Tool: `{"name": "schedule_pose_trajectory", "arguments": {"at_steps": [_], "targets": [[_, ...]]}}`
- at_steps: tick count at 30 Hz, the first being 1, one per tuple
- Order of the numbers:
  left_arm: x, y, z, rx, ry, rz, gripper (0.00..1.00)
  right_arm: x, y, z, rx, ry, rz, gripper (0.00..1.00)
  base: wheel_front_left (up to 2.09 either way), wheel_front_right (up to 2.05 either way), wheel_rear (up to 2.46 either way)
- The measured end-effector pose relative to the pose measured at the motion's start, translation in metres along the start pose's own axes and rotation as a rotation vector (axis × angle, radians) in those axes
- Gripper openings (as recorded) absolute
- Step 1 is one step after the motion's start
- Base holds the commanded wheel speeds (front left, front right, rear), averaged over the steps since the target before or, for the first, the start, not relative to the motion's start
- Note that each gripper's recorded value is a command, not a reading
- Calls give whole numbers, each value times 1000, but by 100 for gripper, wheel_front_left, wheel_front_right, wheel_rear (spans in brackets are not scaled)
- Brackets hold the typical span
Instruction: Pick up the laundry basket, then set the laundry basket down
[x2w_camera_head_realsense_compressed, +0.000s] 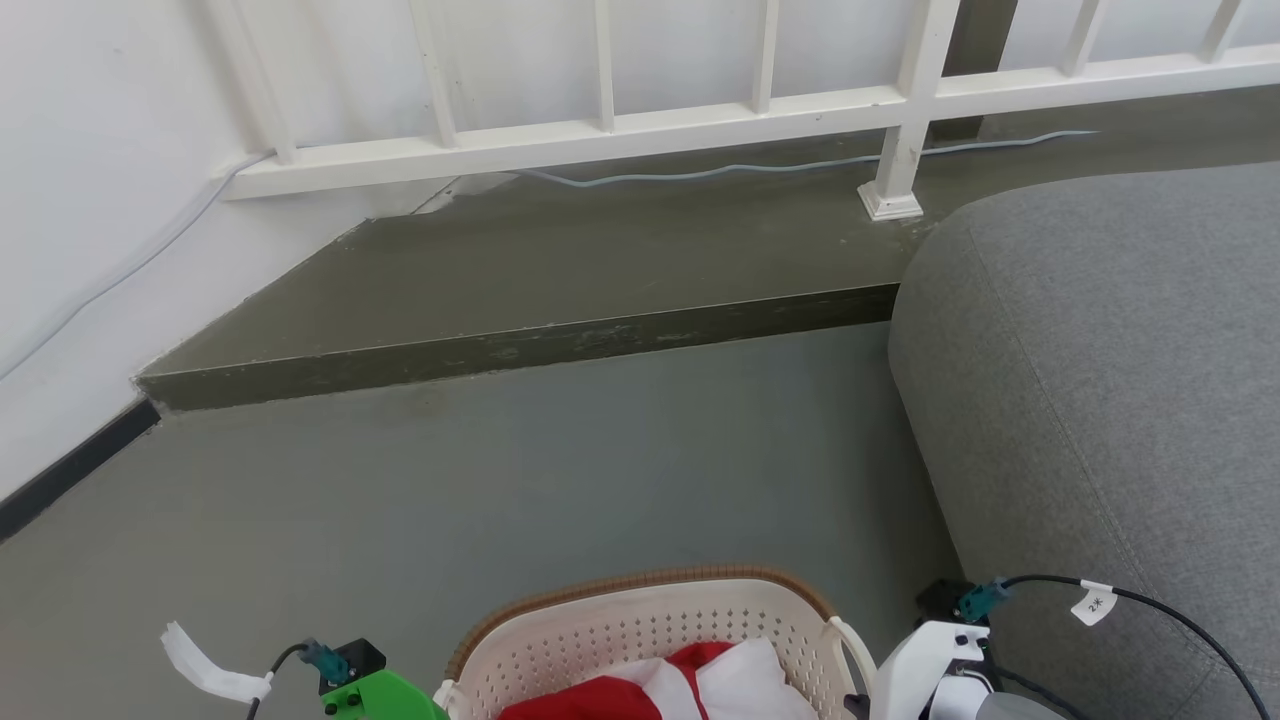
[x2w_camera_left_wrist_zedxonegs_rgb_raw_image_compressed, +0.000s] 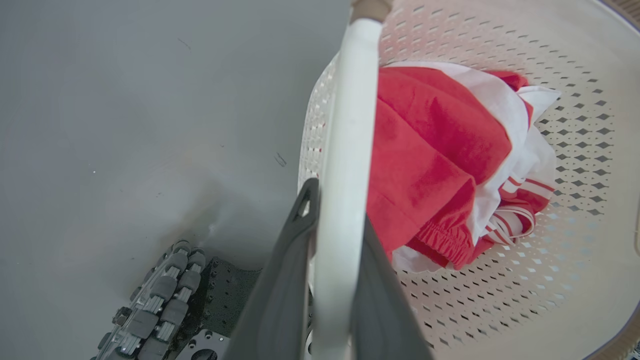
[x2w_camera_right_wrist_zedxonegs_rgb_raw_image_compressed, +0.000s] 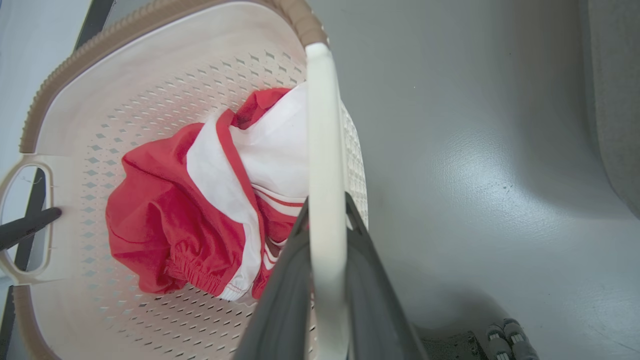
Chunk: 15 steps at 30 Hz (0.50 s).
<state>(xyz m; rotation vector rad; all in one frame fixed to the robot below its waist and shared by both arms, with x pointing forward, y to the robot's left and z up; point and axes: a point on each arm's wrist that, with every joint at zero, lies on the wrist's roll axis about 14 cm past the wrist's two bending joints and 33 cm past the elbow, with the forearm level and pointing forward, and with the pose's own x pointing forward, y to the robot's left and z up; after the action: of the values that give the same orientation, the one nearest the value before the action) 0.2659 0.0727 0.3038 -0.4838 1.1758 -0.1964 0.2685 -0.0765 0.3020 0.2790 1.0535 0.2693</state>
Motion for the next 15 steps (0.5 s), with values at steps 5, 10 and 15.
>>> {"name": "schedule_pose_trajectory", "arguments": {"at_steps": [5,10,15], "targets": [[0,0,-1,-1,2,0,0,0,0,-1,0,3,0,0,0,0,0],[1,0,-1,2,4,-1,0,1,-1,-1,2,7,-1,0,0,0,0],[4,0,1,6,3,2,0,3,-2,-2,3,15,-1,0,0,0,0]]}}
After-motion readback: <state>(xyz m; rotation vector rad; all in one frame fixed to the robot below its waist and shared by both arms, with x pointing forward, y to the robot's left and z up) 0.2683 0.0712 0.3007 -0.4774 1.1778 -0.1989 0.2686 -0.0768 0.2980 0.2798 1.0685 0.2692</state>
